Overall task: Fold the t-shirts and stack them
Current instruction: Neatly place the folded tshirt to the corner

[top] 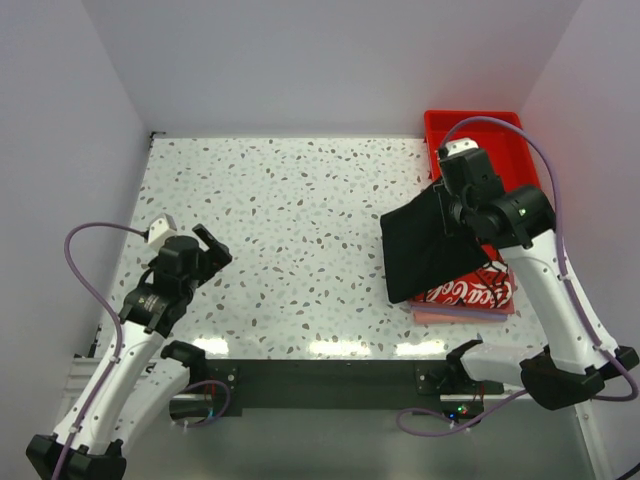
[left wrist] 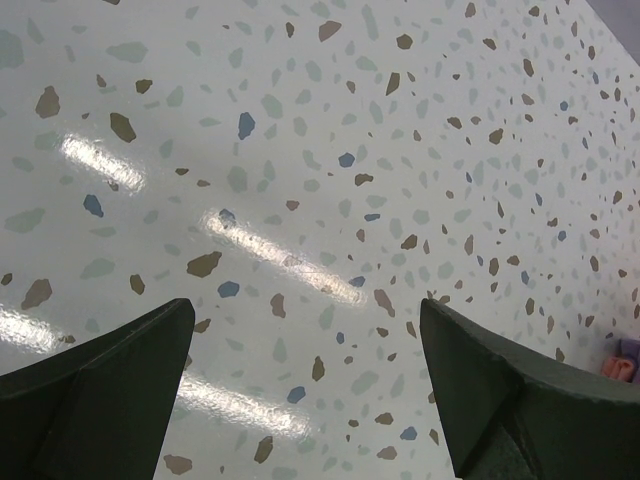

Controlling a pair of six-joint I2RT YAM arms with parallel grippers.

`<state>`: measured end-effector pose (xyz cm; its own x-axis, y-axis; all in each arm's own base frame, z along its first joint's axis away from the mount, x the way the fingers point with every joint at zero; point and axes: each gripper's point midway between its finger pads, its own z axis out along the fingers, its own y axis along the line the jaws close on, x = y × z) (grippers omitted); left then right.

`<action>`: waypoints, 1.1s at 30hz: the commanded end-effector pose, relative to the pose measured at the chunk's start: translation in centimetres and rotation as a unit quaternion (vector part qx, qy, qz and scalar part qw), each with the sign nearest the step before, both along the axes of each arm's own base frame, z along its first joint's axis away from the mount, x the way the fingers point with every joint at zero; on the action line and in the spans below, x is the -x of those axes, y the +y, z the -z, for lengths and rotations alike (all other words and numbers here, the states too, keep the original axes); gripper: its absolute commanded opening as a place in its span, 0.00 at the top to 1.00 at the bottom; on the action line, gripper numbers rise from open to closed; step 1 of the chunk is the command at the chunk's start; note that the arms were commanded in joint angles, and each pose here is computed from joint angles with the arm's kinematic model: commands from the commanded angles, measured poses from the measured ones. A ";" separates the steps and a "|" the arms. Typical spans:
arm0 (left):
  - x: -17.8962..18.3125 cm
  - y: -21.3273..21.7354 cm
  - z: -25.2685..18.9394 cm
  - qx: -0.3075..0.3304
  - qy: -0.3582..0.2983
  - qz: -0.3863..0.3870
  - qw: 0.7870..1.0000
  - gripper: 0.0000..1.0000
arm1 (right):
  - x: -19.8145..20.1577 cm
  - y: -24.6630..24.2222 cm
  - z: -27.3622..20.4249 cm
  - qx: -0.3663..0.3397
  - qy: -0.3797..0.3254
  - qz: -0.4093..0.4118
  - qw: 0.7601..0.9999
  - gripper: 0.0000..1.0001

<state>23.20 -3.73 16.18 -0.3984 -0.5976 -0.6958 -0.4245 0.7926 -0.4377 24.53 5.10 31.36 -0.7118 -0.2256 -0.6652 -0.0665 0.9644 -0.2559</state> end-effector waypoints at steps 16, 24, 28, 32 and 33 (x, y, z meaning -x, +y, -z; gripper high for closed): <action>-0.8 -0.3 -0.3 -0.001 -0.004 0.006 1.000 0.00 | -0.5 -9.1 3.7 0.071 0.007 0.172 0.983 1.00; -0.8 -0.4 0.0 -0.001 0.002 0.009 1.000 0.00 | -1.7 -12.1 8.5 0.049 0.021 0.247 0.968 1.00; -0.9 -0.5 0.4 -0.003 0.009 0.011 1.000 0.00 | -1.2 -13.7 11.0 0.057 0.044 0.281 0.957 1.00; -0.9 -0.5 0.7 -0.005 0.015 0.012 1.000 0.00 | -0.6 -14.3 12.2 0.056 0.055 0.305 0.949 0.84; -0.9 -0.5 0.8 -0.006 0.017 0.012 1.000 0.00 | -0.5 -14.2 12.4 0.049 0.055 0.314 0.947 0.75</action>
<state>23.51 -4.23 14.79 -0.4539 -0.5815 -0.6751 -0.4336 0.8061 -0.4028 24.32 -8.38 18.40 -0.8426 0.1642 -0.5129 0.3970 0.8329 -0.3855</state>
